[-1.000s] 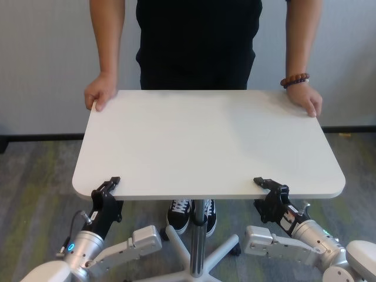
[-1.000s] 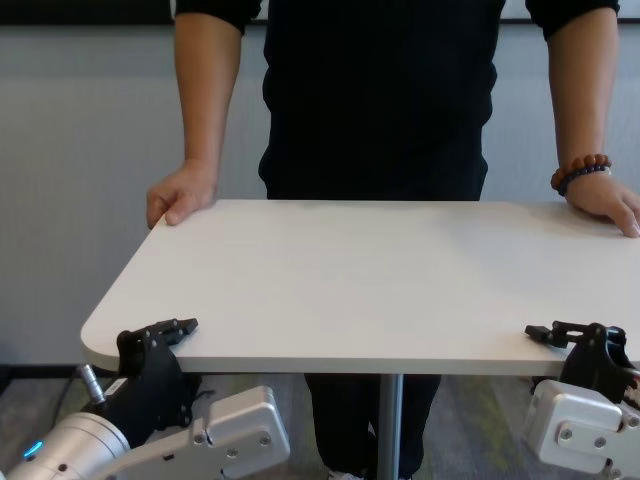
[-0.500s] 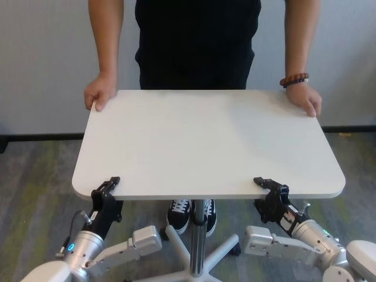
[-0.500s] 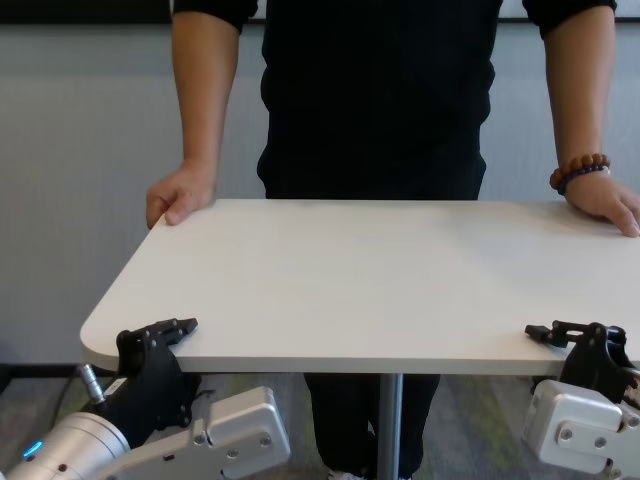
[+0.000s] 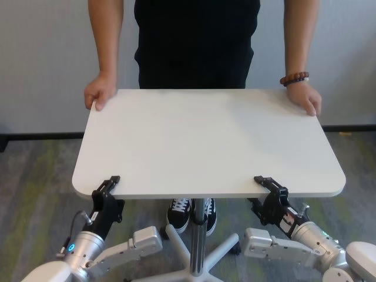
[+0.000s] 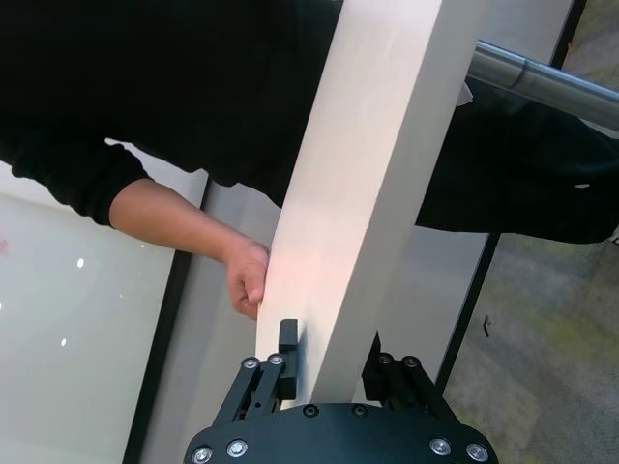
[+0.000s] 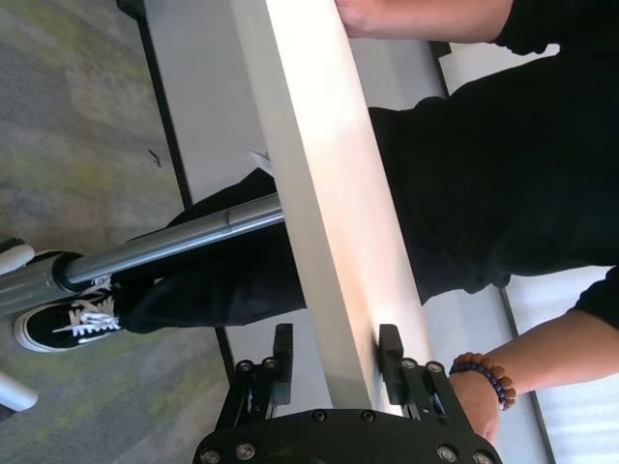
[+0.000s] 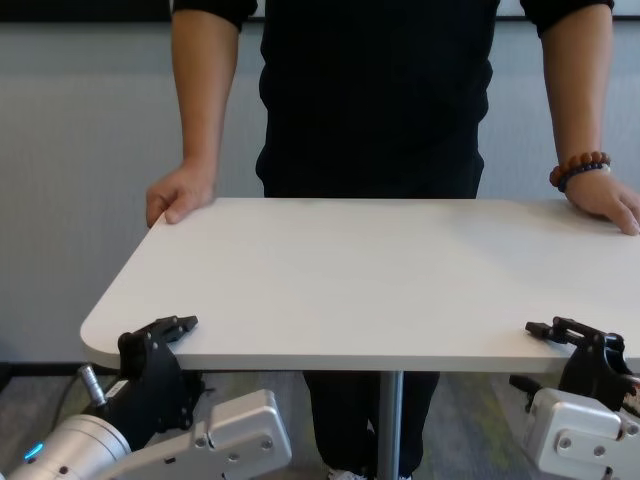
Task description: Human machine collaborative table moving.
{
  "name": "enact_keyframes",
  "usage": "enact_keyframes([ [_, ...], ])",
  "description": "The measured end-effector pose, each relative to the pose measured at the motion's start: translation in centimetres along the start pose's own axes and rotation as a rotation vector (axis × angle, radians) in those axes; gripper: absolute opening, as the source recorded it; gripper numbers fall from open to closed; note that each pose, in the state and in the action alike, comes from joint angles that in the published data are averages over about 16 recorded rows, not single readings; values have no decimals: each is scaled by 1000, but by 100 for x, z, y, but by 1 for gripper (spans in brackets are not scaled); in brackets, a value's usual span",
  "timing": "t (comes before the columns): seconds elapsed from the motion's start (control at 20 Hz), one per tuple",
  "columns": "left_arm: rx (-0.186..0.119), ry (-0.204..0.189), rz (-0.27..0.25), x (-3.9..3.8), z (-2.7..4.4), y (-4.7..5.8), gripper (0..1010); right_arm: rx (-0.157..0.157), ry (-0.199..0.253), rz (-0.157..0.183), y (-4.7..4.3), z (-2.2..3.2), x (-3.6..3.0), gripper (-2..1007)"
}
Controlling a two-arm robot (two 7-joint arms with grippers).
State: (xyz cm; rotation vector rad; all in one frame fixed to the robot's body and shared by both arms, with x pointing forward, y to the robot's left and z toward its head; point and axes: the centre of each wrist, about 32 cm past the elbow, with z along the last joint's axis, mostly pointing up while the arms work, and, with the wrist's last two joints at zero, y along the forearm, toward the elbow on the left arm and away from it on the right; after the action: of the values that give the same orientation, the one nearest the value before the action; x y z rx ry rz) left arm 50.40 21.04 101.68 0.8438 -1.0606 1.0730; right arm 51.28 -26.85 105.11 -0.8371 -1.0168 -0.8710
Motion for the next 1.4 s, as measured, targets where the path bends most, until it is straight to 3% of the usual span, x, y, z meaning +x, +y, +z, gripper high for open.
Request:
enact_keyframes([
  [0.5,2,-1,-3,-1,-3,6,682,-1,-2,4,-3,0,-4,826],
  [0.75,-3,7,-13,31,0,31,834,7,0,2,-28,11,8,933],
  [1.15,-20,53,-34,187,17,181,976,48,10,-18,-177,91,72,1000],
  [1.4,-38,122,-69,335,22,334,1000,93,58,-31,-327,158,129,1001],
])
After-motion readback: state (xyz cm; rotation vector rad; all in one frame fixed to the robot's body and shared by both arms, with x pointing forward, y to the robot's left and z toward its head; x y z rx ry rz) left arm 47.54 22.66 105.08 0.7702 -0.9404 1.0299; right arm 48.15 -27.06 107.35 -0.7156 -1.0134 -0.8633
